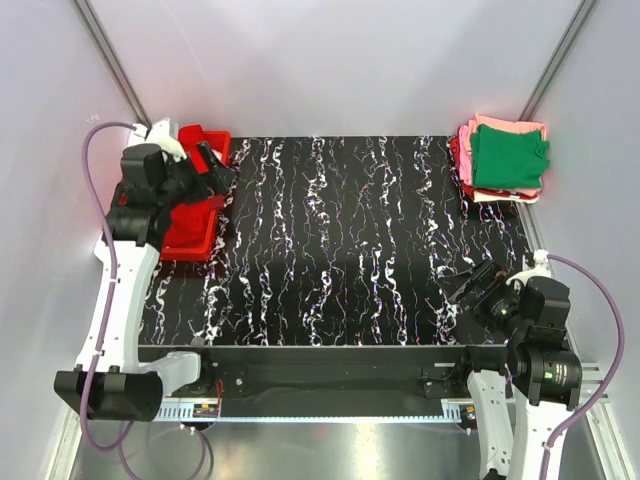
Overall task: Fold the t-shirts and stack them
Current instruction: Grab the tshirt from the pile
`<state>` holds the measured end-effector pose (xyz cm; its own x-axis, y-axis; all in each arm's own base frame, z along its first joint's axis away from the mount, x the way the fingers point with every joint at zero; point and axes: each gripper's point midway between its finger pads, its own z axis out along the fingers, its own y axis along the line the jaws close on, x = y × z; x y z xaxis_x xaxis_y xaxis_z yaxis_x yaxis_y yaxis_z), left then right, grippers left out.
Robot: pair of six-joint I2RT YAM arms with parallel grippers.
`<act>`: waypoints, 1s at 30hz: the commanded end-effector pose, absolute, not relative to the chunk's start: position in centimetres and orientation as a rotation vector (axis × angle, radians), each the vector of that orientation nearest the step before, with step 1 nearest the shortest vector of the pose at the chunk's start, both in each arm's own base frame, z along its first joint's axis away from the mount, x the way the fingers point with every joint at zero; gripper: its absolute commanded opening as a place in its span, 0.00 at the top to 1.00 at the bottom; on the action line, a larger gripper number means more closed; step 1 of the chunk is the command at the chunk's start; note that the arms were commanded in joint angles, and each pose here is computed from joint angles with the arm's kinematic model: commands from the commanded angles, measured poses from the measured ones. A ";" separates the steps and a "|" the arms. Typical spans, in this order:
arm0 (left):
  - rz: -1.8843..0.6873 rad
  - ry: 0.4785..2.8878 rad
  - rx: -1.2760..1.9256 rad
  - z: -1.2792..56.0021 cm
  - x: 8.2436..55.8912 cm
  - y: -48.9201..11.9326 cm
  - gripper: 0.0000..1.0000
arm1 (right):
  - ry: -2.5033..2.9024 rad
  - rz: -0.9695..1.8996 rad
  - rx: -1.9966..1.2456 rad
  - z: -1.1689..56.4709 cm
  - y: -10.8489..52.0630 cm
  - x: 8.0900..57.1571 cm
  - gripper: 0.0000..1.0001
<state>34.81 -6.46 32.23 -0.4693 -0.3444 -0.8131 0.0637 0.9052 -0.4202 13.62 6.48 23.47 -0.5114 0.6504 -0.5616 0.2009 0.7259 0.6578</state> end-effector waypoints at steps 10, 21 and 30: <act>-0.273 2.190 -0.631 23.4 35.9 1.2 0.01 | 2.030 0.714 0.592 24.6 7.3 12.7 0.00; 0.106 2.306 -0.906 16.6 38.5 9.5 0.06 | 2.025 0.755 0.577 24.4 7.8 12.5 0.00; 0.267 2.391 -0.959 11.5 43.1 12.8 0.17 | 2.024 0.776 0.561 24.9 8.1 12.6 0.00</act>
<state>41.17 10.40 9.90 -0.6377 -0.5992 -0.4841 -0.6586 0.7500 -0.0608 12.51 7.65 23.95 -0.5164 0.6479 -0.5600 0.1371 0.7081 0.6927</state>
